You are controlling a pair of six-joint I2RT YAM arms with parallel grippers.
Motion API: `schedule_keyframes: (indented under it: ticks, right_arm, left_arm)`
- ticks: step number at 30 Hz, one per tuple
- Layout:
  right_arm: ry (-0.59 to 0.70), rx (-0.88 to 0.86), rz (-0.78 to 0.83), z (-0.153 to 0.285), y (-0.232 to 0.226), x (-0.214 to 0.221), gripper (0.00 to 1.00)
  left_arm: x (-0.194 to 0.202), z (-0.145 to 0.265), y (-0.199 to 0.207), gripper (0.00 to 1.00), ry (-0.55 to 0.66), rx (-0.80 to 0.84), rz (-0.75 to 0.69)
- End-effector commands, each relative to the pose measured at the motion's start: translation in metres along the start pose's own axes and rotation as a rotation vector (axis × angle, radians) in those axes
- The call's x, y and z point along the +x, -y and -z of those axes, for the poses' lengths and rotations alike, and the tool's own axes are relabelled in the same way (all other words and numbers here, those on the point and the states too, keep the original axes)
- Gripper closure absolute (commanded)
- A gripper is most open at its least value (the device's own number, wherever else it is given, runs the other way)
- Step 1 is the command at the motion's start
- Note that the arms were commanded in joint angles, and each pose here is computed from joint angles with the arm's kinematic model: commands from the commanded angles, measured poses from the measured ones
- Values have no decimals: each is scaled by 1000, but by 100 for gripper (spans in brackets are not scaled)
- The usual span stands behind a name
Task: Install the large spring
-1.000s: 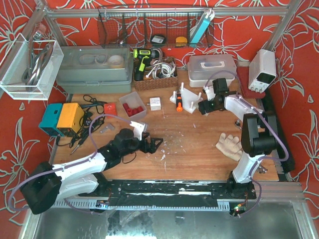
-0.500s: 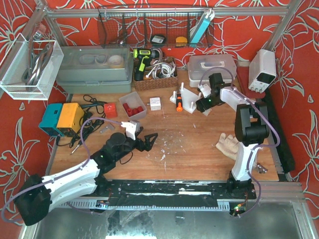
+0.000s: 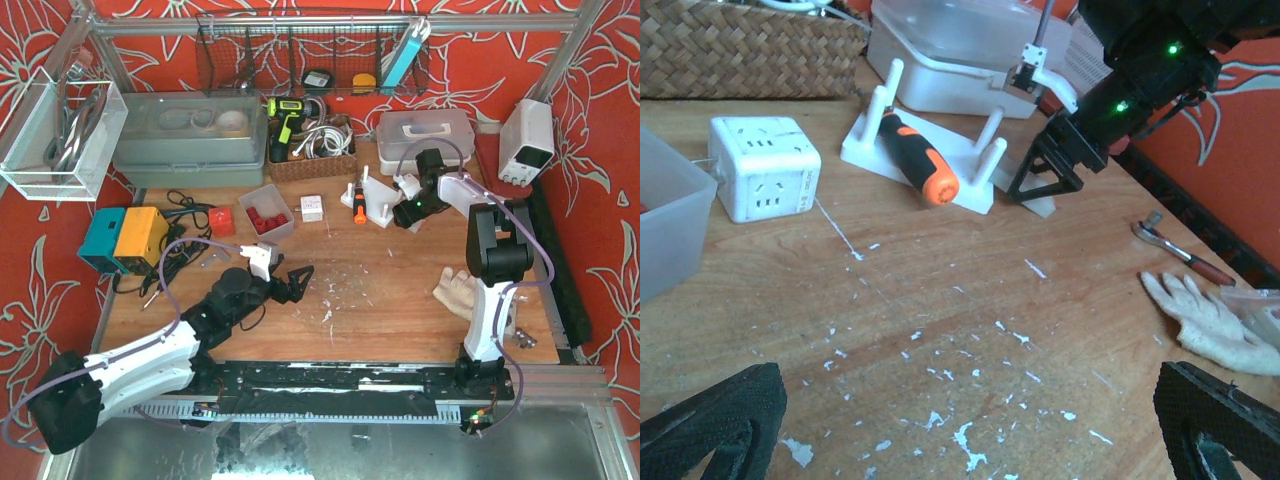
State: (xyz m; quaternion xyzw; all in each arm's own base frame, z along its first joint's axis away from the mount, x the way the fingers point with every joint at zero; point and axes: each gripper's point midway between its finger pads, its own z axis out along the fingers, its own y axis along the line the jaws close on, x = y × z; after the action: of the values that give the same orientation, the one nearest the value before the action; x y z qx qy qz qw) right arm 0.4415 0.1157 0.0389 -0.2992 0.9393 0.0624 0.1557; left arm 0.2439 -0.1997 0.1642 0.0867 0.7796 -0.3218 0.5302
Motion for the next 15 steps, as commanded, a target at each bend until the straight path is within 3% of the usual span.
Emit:
schedule_keyframes:
  ticks: [1, 6, 15]
  right_arm:
    - [-6, -23, 11, 2, -4, 0, 18]
    - [-27, -20, 9, -6, -4, 8, 22]
    - [10, -15, -19, 11, -8, 8, 43]
  left_arm:
    - [-4, -2, -2, 1, 24, -13, -1]
    - [-2, -3, -4, 1, 20, -22, 0]
    - [-4, 0, -8, 1, 39, -45, -2]
